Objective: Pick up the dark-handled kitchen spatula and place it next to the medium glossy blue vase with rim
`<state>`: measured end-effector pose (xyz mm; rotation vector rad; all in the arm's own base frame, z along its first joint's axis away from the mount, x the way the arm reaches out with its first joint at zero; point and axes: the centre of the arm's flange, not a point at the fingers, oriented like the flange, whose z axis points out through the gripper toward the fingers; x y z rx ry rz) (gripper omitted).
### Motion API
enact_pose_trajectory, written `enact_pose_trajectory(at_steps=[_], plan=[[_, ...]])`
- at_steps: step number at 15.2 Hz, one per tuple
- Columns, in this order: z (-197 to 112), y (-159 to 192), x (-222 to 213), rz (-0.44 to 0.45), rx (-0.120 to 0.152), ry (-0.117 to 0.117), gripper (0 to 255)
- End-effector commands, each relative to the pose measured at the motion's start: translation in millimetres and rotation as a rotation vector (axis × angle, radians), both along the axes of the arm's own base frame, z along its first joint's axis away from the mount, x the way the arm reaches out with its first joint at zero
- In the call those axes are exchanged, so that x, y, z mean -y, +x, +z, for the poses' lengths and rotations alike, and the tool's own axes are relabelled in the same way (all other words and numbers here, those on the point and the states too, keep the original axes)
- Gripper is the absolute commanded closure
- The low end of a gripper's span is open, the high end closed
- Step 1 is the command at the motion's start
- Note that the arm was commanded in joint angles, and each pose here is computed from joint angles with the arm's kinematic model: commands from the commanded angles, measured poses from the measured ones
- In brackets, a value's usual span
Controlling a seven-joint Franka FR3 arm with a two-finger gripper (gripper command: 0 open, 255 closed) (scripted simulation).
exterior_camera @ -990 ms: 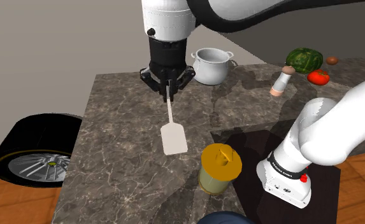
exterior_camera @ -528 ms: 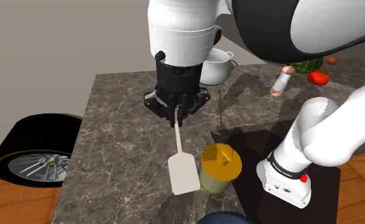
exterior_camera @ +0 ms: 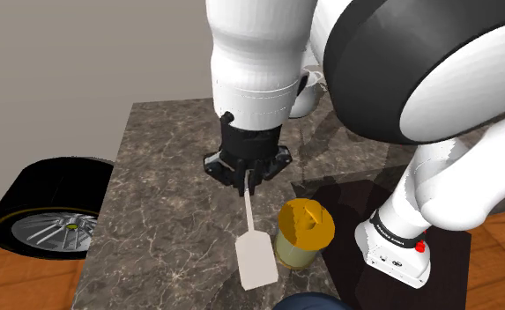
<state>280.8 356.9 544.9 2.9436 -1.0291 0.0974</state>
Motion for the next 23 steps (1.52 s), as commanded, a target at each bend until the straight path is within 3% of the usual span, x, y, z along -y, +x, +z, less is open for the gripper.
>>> enact_pose_trajectory(at_steps=[1,23], plan=[[-10.9,1.1,0.2,0.0,0.0,0.0,255],[-127.1,1.1,0.2,0.0,0.0,0.0,255]])
